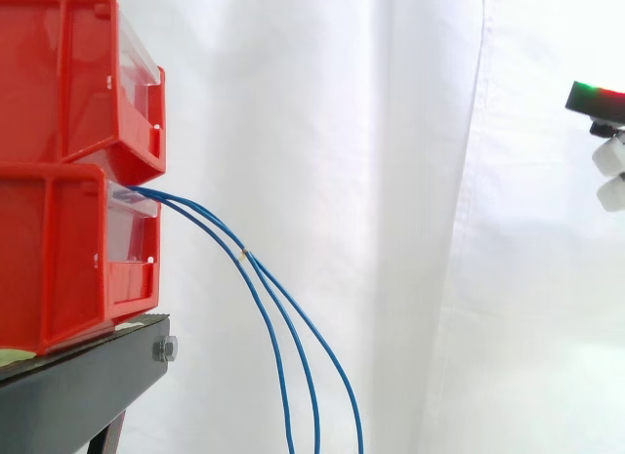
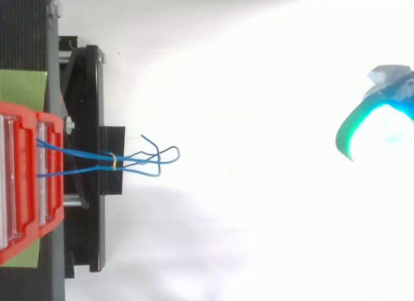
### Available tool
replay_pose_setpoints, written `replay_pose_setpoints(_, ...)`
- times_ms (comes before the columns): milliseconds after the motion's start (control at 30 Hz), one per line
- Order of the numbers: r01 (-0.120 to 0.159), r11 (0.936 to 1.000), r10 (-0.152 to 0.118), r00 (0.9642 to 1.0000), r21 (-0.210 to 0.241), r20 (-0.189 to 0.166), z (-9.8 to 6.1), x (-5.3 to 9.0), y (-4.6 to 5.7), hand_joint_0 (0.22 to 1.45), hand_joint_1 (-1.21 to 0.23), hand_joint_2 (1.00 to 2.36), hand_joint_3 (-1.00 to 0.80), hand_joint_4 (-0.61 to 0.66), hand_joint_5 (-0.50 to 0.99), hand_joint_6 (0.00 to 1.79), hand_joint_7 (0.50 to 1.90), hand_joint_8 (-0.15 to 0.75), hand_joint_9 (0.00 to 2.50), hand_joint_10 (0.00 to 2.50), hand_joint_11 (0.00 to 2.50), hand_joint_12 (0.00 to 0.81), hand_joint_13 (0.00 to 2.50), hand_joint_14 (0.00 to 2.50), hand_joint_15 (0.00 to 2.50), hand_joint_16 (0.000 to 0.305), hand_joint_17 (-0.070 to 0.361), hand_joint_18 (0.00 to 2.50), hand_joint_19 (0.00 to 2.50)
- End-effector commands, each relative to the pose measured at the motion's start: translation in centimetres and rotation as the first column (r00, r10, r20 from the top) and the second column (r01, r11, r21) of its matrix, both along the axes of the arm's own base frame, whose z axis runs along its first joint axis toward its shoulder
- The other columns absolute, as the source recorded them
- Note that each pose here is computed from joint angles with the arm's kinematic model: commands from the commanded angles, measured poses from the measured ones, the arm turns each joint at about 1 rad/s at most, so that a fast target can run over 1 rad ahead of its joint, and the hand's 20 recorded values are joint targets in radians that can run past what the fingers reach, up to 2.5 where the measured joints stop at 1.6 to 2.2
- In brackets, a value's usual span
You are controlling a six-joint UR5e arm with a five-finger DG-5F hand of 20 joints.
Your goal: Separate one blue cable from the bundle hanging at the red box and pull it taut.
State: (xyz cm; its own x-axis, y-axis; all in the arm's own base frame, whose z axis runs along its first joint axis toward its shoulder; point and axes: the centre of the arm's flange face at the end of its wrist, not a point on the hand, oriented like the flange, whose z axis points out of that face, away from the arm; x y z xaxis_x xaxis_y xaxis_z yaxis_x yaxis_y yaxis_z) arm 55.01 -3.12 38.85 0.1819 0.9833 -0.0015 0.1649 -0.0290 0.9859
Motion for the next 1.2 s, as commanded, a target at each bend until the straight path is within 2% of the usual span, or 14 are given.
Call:
replay_pose_setpoints(0,0.002,1.0,-0.002,0.9999,0.009,0.017,-0.2,0.4,0.1,0.47,-0.5,1.0,-0.5,0.18,-0.24,0.5,0.7,0.299,0.29,0.0,0.0,0.402,0.0,0.0,0.0,0.067,0.152,0.0,0.0)
replay_pose_setpoints(200,0.004,1.0,-0.004,0.9991,0.007,0.042,0.0,0.7,0.2,0.48,-0.52,1.0,-0.5,0.19,-0.24,0.5,0.72,0.303,0.32,0.0,0.0,0.401,0.03,0.0,0.0,0.066,0.149,0.0,0.0)
replay_pose_setpoints(400,0.004,1.0,-0.004,0.9993,-0.002,0.037,-0.3,0.8,0.2,0.49,-0.53,1.0,-0.5,0.2,-0.23,0.5,0.73,0.31,0.35,0.0,0.0,0.398,0.09,0.0,0.0,0.063,0.142,0.0,0.01)
replay_pose_setpoints(500,0.008,1.0,-0.008,0.9997,-0.004,0.022,-1.2,1.2,0.1,0.49,-0.54,1.0,-0.5,0.21,-0.23,0.5,0.73,0.311,0.36,0.0,0.0,0.397,0.13,0.0,0.0,0.06,0.135,0.05,0.03)
replay_pose_setpoints(533,0.01,0.9999,-0.01,0.9999,-0.004,0.011,-2.2,1.7,0.2,0.49,-0.54,1.0,-0.49,0.21,-0.23,0.5,0.72,0.311,0.36,0.0,0.0,0.398,0.14,0.0,0.0,0.059,0.132,0.07,0.02)
replay_pose_setpoints(600,0.012,0.9999,-0.012,0.9998,-0.001,0.015,-2.7,2.1,0.3,0.5,-0.55,1.0,-0.5,0.21,-0.23,0.5,0.73,0.31,0.37,0.0,0.0,0.396,0.15,0.0,0.0,0.058,0.131,0.07,0.03)
replay_pose_setpoints(633,0.021,0.9998,-0.021,0.9996,0.003,0.019,-3.7,2.9,0.4,0.5,-0.55,1.0,-0.49,0.21,-0.23,0.5,0.73,0.311,0.37,0.0,0.0,0.396,0.15,0.0,0.0,0.058,0.129,0.07,0.02)
replay_pose_setpoints(833,0.04,0.9992,-0.04,0.9988,0.007,0.027,-5.8,4.4,0.4,0.5,-0.56,1.0,-0.49,0.21,-0.23,0.5,0.73,0.313,0.38,0.0,0.0,0.394,0.16,0.0,0.0,0.056,0.126,0.08,0.03)
replay_pose_setpoints(1033,0.058,0.9983,-0.058,0.9971,0.007,0.05,-6.6,5.2,0.5,0.5,-0.59,1.0,-0.49,0.23,-0.22,0.5,0.72,0.319,0.42,0.0,0.0,0.397,0.21,0.0,0.0,0.054,0.121,0.15,0.0)
replay_pose_setpoints(1133,0.063,0.998,-0.063,0.9969,0.002,0.047,-7.4,5.6,0.4,0.51,-0.59,1.0,-0.49,0.23,-0.22,0.5,0.72,0.318,0.42,0.0,0.0,0.397,0.22,0.0,0.0,0.053,0.119,0.16,0.0)
replay_pose_setpoints(1167,0.072,0.9974,-0.072,0.9964,-0.001,0.046,-8.3,6.4,0.6,0.51,-0.59,1.0,-0.49,0.23,-0.22,0.5,0.73,0.318,0.42,0.0,0.0,0.398,0.23,0.0,0.0,0.053,0.118,0.17,0.0)
